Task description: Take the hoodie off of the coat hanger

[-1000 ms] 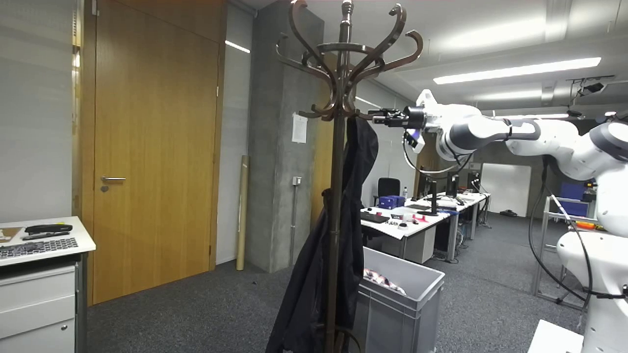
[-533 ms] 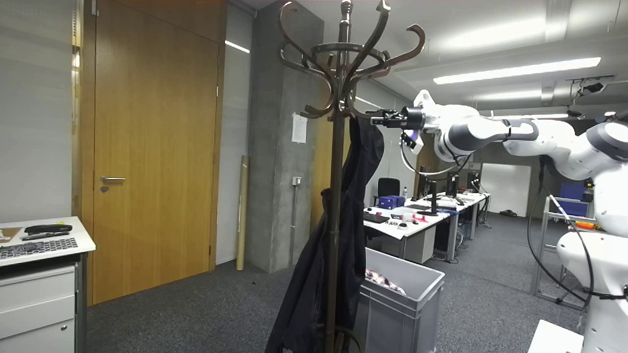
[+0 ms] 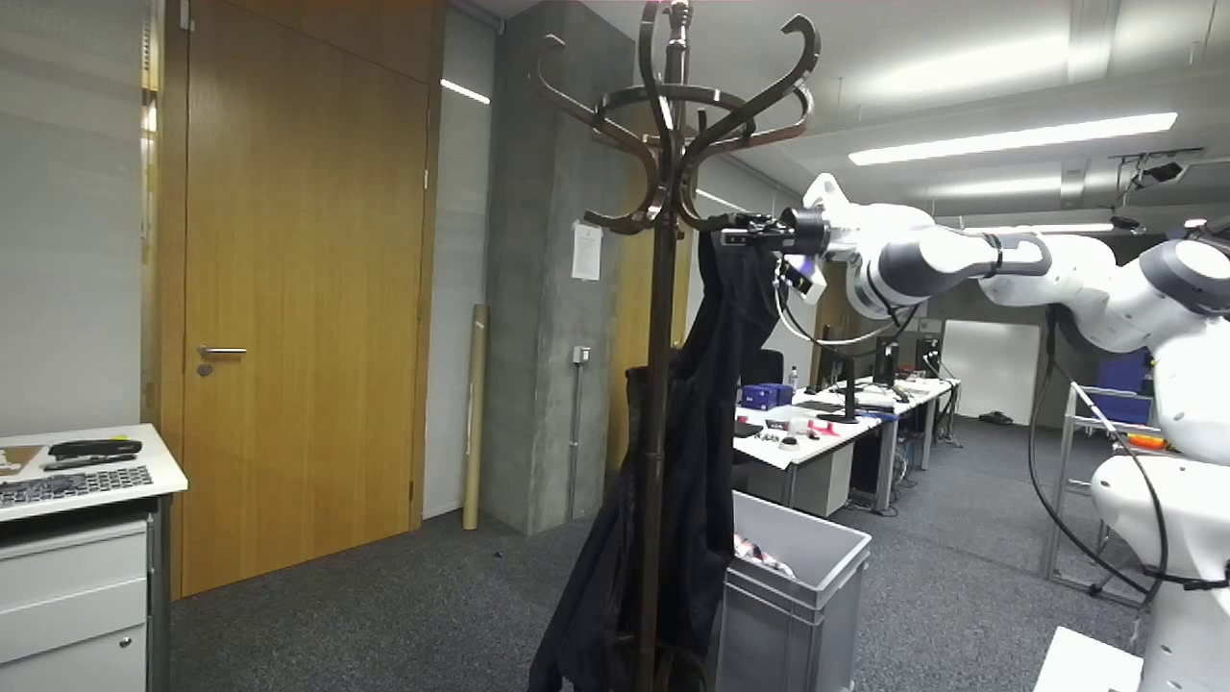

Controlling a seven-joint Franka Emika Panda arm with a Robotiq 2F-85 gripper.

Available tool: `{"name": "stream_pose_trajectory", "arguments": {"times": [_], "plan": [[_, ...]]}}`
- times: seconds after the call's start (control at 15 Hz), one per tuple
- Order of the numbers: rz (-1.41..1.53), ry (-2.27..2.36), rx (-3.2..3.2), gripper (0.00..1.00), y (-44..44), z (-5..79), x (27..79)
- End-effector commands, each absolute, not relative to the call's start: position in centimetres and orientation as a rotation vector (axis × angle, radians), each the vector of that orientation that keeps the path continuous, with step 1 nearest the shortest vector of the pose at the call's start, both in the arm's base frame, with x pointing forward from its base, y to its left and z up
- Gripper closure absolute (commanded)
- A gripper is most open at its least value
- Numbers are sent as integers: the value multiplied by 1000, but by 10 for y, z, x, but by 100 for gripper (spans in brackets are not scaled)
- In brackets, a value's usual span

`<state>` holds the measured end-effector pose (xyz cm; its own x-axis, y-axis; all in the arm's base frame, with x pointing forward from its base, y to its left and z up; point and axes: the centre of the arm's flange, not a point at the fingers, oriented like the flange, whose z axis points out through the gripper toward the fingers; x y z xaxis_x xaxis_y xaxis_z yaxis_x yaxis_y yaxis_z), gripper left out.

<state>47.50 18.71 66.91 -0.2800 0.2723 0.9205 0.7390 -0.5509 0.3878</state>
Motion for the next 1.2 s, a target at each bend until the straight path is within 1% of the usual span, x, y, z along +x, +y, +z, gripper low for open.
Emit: {"name": "stream_pose_trajectory", "arguments": {"times": [0.0,0.8,1.13], "plan": [[-1826,-1272,-1639,0,210,665,480],[-1677,-1358,-1667,0,243,645,485],[-1582,-1490,-1911,0,244,637,482]]}}
